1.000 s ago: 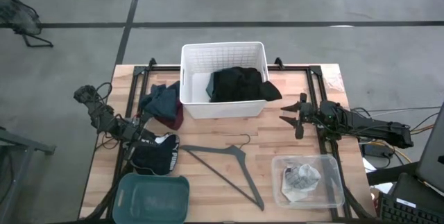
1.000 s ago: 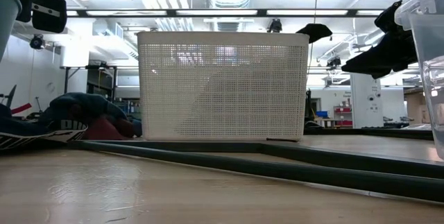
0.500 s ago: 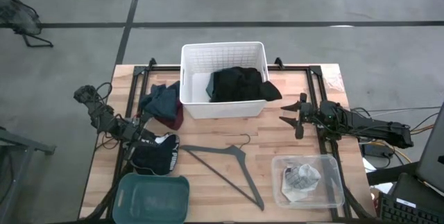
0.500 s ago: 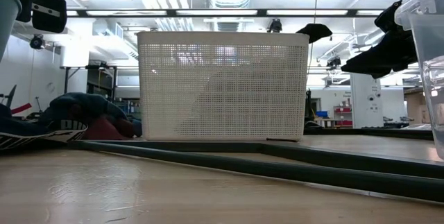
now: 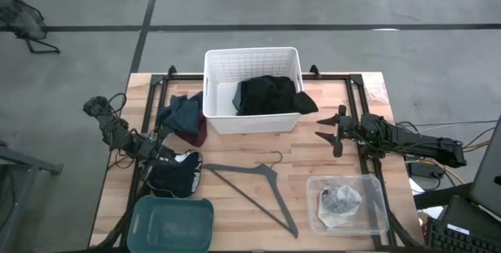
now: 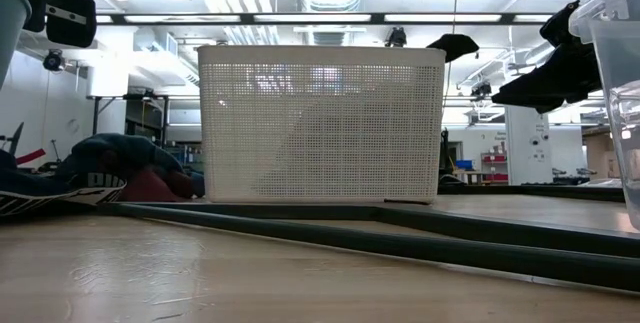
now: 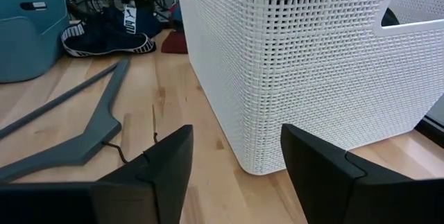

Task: Pick & Place Cloths
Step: Put the dark blue shorts into the dark green bin

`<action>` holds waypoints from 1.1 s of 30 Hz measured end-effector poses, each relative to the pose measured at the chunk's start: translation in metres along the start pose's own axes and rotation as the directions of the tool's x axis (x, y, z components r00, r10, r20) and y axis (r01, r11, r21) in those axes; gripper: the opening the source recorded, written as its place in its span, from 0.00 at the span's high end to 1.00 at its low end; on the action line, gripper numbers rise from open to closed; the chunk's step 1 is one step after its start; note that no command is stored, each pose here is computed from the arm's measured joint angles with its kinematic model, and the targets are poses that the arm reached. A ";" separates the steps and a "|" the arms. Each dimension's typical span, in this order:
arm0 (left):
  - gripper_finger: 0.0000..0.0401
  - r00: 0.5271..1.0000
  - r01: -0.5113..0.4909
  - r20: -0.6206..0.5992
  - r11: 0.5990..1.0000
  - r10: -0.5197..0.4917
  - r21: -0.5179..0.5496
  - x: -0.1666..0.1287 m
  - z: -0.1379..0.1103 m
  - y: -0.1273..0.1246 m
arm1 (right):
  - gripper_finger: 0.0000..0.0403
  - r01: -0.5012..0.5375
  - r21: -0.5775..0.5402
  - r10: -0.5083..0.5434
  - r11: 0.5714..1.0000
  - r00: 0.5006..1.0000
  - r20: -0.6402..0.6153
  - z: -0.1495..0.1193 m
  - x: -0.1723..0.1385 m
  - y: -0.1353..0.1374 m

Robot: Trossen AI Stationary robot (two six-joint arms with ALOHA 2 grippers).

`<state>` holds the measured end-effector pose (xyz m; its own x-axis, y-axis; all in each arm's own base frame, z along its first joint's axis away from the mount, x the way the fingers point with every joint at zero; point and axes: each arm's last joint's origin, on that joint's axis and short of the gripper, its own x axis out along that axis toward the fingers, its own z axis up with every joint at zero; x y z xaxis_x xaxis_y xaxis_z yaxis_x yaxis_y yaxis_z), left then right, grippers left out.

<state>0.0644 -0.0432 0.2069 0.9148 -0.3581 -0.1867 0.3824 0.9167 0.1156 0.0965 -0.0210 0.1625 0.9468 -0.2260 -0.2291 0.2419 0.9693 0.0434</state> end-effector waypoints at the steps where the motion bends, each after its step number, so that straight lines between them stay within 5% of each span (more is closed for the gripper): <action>1: 0.94 1.000 0.000 0.000 1.000 0.000 0.000 0.000 0.000 0.000 | 0.48 0.000 0.000 0.000 1.000 1.000 0.000 0.000 0.000 0.000; 33: 0.94 1.000 0.000 0.000 1.000 0.000 0.000 0.000 0.000 0.000 | 0.70 0.000 -0.001 0.000 1.000 1.000 0.000 0.000 0.000 0.000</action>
<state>0.0644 -0.0432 0.2069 0.9148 -0.3583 -0.1867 0.3826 0.9167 0.1155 0.0965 -0.0211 0.1625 0.9467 -0.2263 -0.2291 0.2419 0.9694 0.0425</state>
